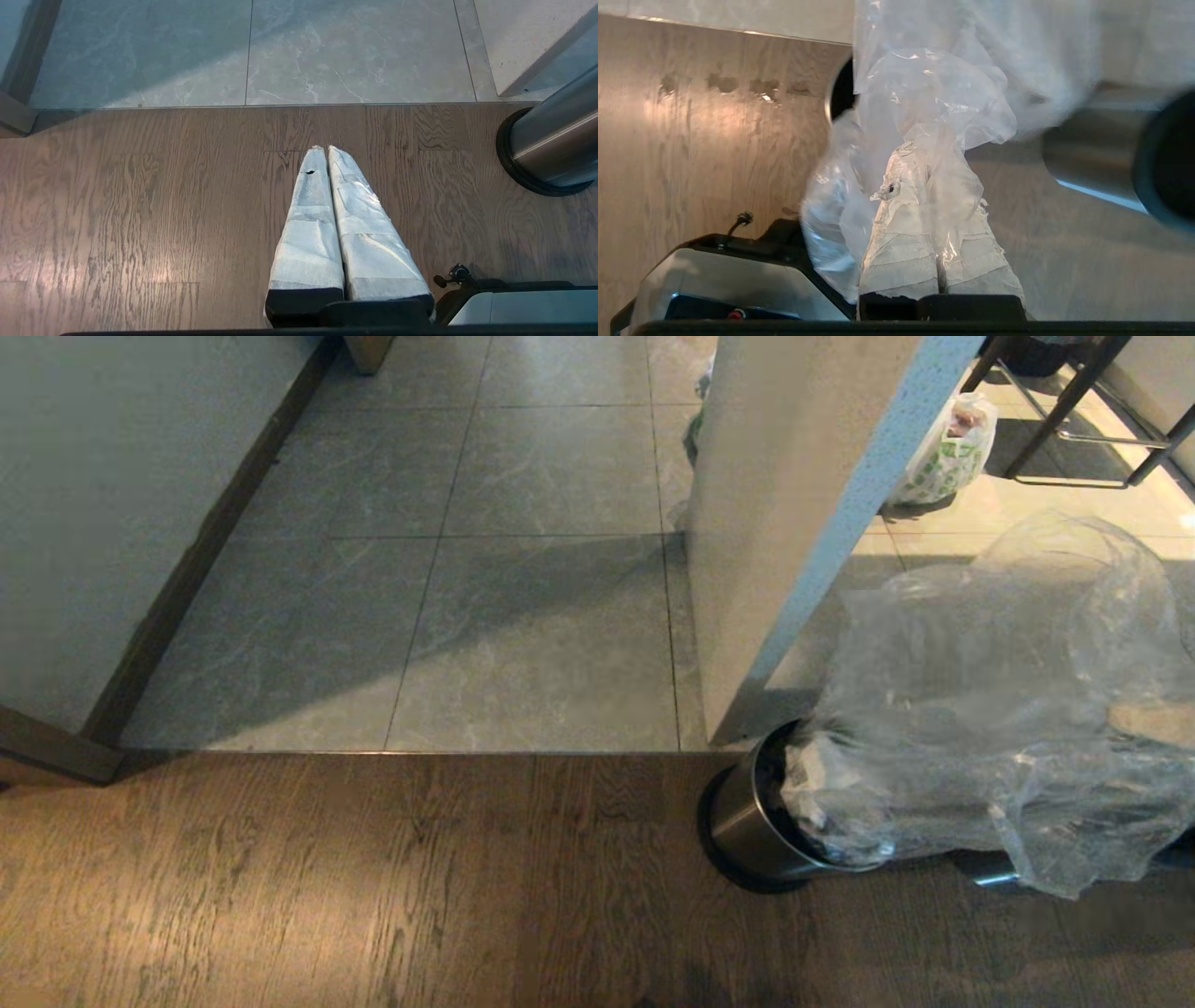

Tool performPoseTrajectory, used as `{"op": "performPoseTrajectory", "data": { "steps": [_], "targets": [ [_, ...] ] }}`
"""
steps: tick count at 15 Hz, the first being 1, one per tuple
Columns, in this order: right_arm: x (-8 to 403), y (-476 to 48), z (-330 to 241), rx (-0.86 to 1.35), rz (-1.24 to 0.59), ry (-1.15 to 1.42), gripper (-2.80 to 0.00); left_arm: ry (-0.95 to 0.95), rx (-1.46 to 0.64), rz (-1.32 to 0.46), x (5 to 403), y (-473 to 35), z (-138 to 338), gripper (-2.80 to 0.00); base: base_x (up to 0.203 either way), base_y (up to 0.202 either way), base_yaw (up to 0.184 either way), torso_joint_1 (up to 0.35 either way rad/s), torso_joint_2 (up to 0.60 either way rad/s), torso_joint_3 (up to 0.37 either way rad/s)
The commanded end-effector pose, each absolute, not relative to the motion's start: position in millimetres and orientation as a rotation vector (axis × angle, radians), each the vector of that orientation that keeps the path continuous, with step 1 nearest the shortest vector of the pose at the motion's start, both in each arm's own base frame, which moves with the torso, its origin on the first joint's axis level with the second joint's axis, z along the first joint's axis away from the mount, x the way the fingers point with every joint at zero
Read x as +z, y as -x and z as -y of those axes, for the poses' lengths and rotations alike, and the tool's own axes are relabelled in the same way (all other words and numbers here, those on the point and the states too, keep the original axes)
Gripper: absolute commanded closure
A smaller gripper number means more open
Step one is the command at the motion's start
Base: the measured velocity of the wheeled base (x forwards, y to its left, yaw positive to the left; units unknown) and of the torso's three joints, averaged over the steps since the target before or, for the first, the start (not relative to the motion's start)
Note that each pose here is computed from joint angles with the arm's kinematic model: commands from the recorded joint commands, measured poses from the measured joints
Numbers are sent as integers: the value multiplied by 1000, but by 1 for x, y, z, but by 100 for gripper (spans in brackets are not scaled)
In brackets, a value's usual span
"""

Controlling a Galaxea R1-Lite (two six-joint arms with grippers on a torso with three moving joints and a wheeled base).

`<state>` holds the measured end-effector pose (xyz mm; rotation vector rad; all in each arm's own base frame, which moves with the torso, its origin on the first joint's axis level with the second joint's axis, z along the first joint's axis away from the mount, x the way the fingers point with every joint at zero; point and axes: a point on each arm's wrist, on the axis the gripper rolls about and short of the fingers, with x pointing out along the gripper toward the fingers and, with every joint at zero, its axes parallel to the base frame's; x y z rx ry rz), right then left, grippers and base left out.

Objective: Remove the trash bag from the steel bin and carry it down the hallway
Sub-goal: Pick up the trash bag

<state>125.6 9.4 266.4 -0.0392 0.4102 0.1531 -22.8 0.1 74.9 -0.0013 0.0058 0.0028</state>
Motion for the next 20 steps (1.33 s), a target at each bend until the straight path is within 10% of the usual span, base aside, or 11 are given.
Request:
{"op": "performPoseTrajectory", "data": {
  "steps": [1,20],
  "targets": [
    [254,-87,-5,131,-375,35,0,2,3,-6,75,23,0,0,0,0,0,0,0,0],
    [233,-95,-23,401,-505,33,0,2,3,-6,75,23,0,0,0,0,0,0,0,0]
  ]
}}
